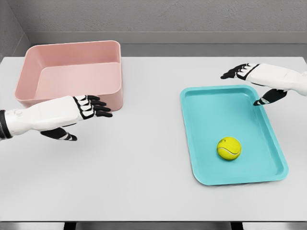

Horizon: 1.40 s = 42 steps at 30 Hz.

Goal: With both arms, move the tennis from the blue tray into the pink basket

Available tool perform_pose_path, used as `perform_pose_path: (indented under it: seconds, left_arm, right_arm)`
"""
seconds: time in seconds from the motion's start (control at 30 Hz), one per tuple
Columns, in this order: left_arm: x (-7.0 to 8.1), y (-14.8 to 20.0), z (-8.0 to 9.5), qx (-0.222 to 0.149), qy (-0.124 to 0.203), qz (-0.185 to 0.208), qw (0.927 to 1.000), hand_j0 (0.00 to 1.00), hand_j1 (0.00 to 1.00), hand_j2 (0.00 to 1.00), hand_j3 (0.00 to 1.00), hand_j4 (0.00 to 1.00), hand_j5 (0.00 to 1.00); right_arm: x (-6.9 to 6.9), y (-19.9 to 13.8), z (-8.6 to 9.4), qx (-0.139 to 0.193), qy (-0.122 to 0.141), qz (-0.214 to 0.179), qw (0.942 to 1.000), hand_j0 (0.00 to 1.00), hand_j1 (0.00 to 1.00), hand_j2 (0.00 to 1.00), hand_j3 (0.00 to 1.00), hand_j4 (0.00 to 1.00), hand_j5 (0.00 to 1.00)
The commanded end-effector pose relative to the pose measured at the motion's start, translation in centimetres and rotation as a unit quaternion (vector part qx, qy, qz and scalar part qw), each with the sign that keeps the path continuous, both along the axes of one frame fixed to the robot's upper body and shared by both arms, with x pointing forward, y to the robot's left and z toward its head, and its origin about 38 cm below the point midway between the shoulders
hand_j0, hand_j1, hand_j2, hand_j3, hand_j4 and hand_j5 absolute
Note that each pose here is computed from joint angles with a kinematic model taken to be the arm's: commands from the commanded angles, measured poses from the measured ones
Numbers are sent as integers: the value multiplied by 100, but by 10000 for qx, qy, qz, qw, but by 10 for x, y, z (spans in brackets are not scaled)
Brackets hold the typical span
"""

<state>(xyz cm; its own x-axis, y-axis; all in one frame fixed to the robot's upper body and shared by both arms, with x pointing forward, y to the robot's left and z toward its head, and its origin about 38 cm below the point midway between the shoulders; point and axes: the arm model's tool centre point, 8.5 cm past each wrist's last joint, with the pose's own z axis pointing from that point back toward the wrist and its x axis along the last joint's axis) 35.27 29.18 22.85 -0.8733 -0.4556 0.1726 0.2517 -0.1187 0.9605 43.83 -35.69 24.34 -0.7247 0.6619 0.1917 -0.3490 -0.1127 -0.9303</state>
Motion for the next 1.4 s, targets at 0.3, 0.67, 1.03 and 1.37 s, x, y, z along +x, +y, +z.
perform_pose_path:
  seconds: [0.3,0.67,1.03,1.37]
  left_arm:
    - [2,-26,-13,1299,604,-753,9868,100,100,100,100,100,100]
    - [8,-36,-1,1190,401,-817,9887,100,100,100,100,100,100]
    - [6,-33,-5,1252,451,-799,9879,100,100,100,100,100,100]
    - [10,-29,5,1273,319,-745,9885,100,100,100,100,100,100]
  right_arm:
    - [-33,-6,2,-154,115,185,9996,100,100,100,100,100,100]
    - [-68,-9,-39,-277,760,307,9962,100,100,100,100,100,100]
    - [-71,26,-69,-121,1095,710,9914,100,100,100,100,100,100]
    - [-76,31,-81,-192,1282,797,9884,100,100,100,100,100,100]
